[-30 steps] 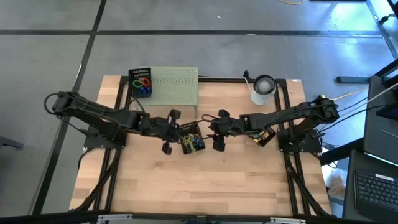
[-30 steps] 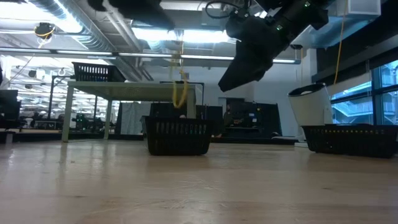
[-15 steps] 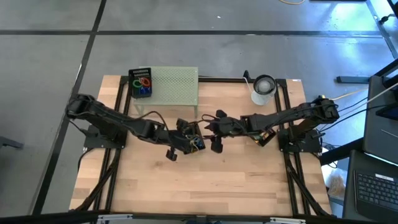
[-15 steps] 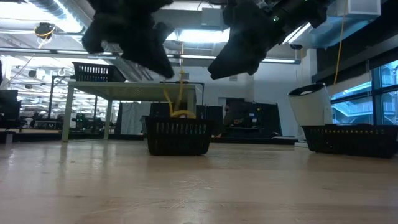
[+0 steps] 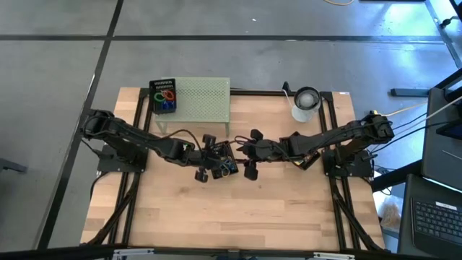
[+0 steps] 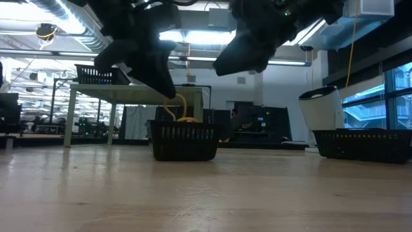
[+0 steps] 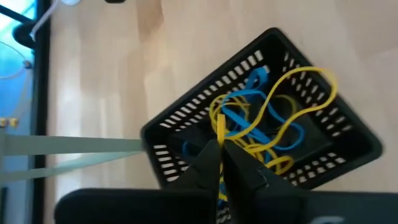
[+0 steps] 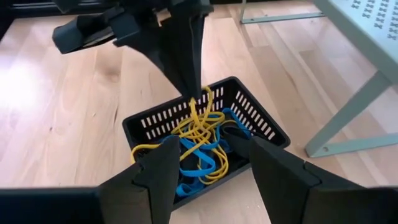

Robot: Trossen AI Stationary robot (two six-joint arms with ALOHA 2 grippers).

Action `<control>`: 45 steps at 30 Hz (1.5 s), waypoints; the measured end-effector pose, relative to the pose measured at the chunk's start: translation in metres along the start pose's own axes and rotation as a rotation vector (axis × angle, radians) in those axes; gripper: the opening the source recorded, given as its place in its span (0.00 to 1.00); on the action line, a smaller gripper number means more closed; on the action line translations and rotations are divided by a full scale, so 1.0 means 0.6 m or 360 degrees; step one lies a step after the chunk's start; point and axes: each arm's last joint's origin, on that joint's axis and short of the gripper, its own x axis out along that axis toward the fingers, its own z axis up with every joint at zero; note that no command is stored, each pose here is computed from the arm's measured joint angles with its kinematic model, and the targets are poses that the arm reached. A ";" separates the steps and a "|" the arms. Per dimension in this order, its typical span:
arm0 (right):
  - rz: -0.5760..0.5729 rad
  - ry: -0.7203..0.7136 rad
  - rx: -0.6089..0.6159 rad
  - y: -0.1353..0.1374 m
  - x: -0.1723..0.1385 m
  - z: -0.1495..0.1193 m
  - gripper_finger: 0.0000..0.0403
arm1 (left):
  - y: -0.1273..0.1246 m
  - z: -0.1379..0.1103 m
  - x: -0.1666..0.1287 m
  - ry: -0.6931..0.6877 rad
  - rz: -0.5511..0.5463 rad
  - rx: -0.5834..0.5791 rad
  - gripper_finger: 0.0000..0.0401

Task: Pick & Place Office Desk Supplies
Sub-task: Put the yellow rubber band into the left black bin, then put the left black bin on the shelf

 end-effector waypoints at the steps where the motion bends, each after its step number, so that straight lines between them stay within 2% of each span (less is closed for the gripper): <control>1: 0.0001 -0.0006 0.0001 0.001 0.000 0.001 0.48 | 0.000 0.000 0.000 -0.0003 -0.0011 -0.0026 0.02; 4: 0.0007 -0.0030 0.0008 0.001 0.000 0.003 0.48 | -0.001 0.000 0.000 0.0001 -0.0021 -0.0096 0.08; 9: 0.0008 -0.0039 0.0011 0.001 0.000 0.004 0.48 | 0.000 -0.002 0.000 0.0016 0.0002 -0.0095 0.21; 15: 0.0008 -0.0039 0.0052 0.001 0.000 0.004 0.48 | 0.004 -0.003 -0.001 0.0058 0.0189 -0.0089 0.36; 19: 0.0008 -0.0039 0.0052 0.001 0.000 0.004 0.48 | 0.003 0.000 -0.004 0.0055 0.0327 -0.0085 0.42; 21: 0.0009 -0.0040 0.0056 0.001 0.000 0.004 0.48 | 0.001 0.002 -0.006 0.0036 0.0338 -0.0091 0.43; 24: 0.0008 -0.0040 0.0056 0.001 0.000 0.004 0.48 | -0.006 0.008 -0.007 -0.0034 0.0219 -0.0198 0.44; 28: -0.0047 -0.0050 0.0057 0.000 0.000 0.004 0.48 | -0.023 0.017 -0.011 -0.0144 -0.0164 -0.0409 0.43; 30: -0.0137 -0.0067 0.0059 -0.003 0.000 0.005 0.48 | -0.031 0.020 -0.014 -0.0167 -0.0287 -0.0473 0.43; 35: -0.0325 -0.0105 0.0099 -0.009 -0.001 0.006 0.48 | -0.053 0.022 -0.006 -0.0139 -0.0350 -0.0521 0.45; 45: -0.0399 -0.0115 0.0098 -0.011 -0.002 0.005 0.48 | -0.094 0.015 0.057 -0.0028 -0.0451 -0.0508 0.44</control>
